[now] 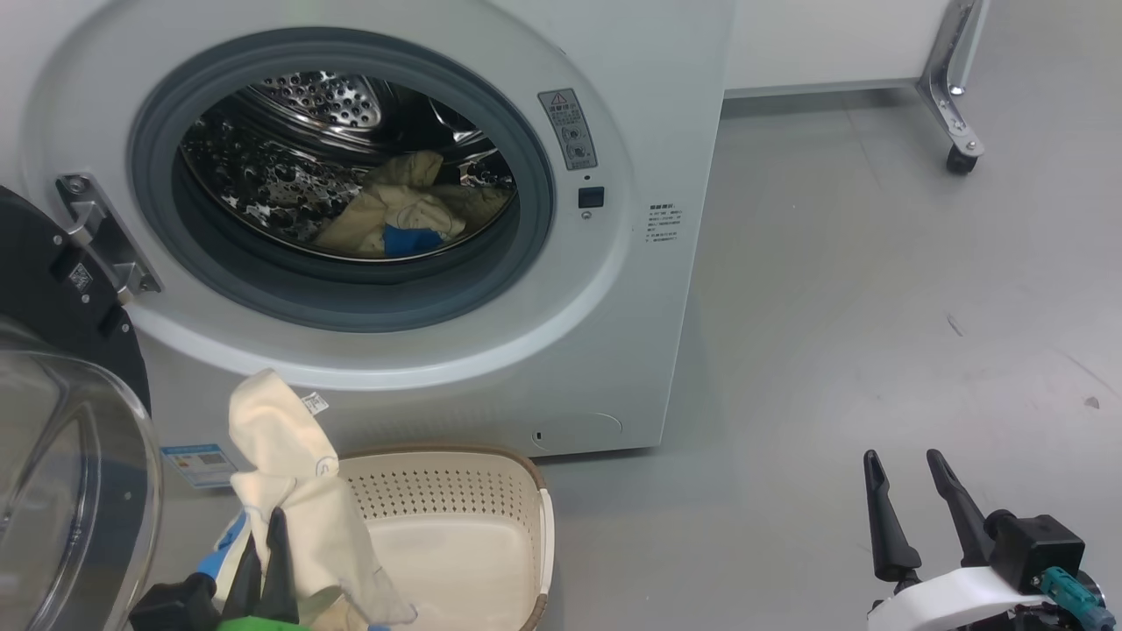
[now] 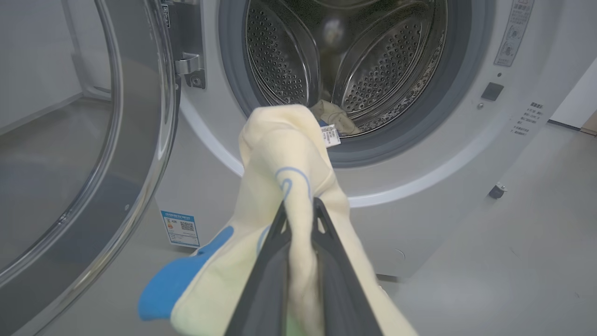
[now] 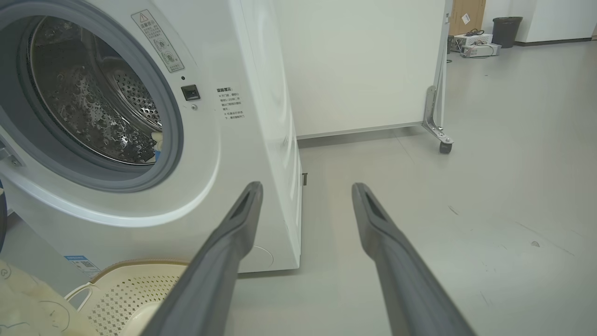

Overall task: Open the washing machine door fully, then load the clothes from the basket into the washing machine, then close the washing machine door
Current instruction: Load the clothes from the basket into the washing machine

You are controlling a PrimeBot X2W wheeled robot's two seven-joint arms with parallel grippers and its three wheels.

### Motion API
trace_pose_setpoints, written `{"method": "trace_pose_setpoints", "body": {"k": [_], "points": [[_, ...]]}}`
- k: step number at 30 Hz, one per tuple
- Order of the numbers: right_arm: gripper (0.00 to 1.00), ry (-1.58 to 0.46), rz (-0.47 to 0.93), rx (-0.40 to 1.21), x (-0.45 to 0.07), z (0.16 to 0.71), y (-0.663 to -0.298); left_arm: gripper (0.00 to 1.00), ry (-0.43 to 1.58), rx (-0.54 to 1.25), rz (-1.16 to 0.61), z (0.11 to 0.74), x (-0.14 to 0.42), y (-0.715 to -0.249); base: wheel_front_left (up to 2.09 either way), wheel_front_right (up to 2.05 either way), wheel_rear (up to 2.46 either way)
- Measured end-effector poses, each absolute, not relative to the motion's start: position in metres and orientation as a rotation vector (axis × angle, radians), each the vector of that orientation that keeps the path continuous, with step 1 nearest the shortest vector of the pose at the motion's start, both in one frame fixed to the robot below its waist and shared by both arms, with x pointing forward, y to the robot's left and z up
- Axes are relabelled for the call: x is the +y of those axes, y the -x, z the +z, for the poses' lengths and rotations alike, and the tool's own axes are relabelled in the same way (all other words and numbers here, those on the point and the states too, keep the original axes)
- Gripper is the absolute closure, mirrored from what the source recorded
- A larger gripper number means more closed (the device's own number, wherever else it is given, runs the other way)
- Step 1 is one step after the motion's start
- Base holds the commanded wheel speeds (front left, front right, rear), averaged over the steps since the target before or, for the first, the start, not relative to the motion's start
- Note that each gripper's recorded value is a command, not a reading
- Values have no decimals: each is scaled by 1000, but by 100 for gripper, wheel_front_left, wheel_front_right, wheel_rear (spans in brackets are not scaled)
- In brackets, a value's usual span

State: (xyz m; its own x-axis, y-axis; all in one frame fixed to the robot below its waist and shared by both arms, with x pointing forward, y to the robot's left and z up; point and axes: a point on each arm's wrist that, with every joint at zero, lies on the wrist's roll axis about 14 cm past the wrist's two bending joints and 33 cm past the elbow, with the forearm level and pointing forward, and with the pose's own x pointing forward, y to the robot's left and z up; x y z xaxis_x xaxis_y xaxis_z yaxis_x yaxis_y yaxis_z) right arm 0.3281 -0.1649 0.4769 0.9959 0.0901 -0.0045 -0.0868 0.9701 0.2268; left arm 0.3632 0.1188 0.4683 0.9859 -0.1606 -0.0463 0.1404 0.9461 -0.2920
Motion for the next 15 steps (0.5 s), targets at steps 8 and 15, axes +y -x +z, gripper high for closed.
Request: {"method": "trace_pose_setpoints", "body": {"k": [8,15], "points": [[0,-238,80,55,-164,465,-334,100,310,-3,-205,493,103,-398,0,0,0],[0,-248,68,58,-165,463,-350,100,295,-77,-252,519,89,-439,0,0,0]]}}
